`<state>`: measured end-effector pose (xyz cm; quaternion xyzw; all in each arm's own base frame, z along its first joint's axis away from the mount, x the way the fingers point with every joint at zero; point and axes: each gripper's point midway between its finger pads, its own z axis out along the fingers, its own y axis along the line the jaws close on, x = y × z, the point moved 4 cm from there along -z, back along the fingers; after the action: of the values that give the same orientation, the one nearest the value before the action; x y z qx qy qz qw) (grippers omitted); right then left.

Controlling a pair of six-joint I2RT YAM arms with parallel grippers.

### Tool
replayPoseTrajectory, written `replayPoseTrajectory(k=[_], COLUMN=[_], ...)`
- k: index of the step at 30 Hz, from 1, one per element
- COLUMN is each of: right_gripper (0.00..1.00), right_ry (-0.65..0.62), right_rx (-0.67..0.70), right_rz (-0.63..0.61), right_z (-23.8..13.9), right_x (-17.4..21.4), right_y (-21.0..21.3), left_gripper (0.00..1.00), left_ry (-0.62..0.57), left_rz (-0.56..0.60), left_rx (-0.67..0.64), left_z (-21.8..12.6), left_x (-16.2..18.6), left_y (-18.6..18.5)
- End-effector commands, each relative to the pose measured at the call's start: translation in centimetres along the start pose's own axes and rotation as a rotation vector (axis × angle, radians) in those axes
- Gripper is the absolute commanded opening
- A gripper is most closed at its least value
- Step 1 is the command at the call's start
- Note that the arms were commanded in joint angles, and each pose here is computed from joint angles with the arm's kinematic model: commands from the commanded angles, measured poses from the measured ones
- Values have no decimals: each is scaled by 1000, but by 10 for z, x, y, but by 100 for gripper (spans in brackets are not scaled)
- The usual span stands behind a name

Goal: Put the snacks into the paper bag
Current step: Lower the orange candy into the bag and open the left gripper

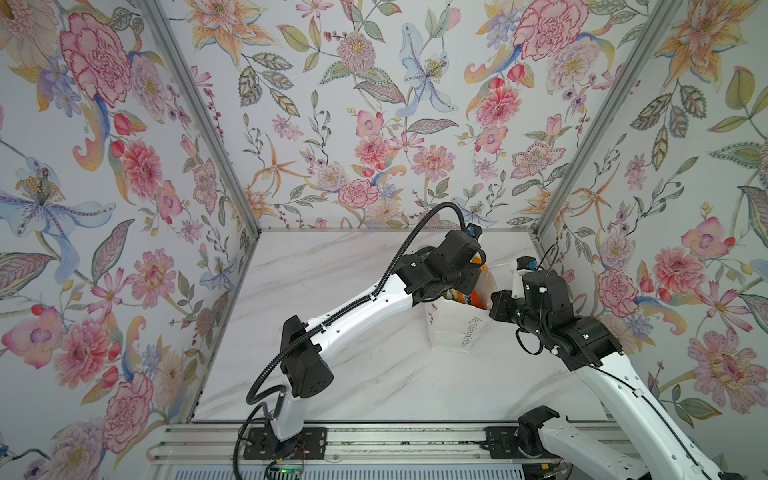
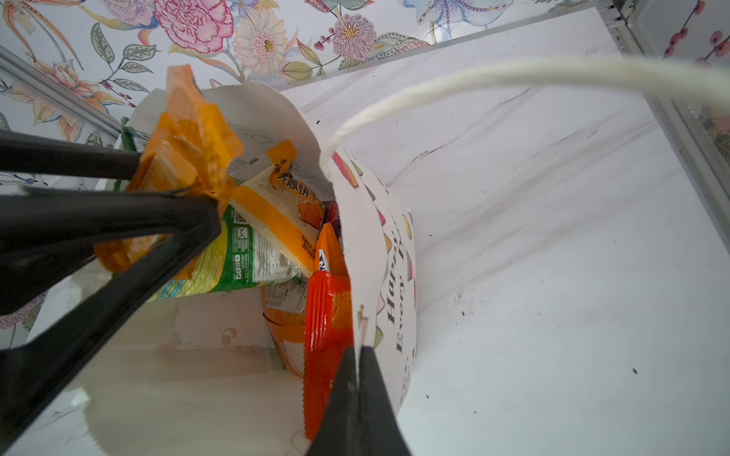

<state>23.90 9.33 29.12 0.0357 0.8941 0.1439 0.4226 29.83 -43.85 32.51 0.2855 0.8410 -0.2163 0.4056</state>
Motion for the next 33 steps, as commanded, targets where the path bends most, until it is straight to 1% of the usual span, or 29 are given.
replayPoseTrajectory(k=[1, 5, 7, 10, 13, 16, 20, 23, 26, 28, 31, 33], right_gripper=[0, 0, 0, 0, 0, 0, 0, 0, 0, 0, 0, 0], right_ry=[-47, -48, -49, -44, -37, -43, -45, -43, -43, -42, -41, -36], right_rx=[-22, -20, -20, -19, -19, -20, -21, -20, -9, -8, -4, 0], right_rz=[4, 3, 1, 2, 3, 5, 5, 7, 6, 8, 8, 9], right_z=[-8, -8, -8, -7, -6, -7, -8, -7, -6, -6, -6, -4], right_x=[-9, -10, -9, -7, -6, -6, -7, -6, -5, -3, -2, -1], right_y=[3, 2, 2, 1, 1, 1, 1, 1, -2, -3, -4, -4], left_gripper=[24, 37, 48, 58, 64, 65, 64, 63, 59, 58, 58, 58], left_ry=[-1, -16, -27, -59, -89, -116, -148, -120, -43, -13, -4, 0], left_rz=[25, 34, 43, 39, 29, 4, -50, -98, -155, -177, -192, -200], left_rx=[5, -2, 2, -10, -29, -76, -205, -280, -287, -306, -318, -294], left_z=[-1, -8, -13, -23, -35, -49, -72, -79, -70, -67, -69, -68], left_x=[-3, -7, -9, -11, -15, -19, -21, -12, 10, 22, 28, 29], left_y=[-5, -4, -3, 1, 6, 17, 47, 71, 94, 106, 114, 114])
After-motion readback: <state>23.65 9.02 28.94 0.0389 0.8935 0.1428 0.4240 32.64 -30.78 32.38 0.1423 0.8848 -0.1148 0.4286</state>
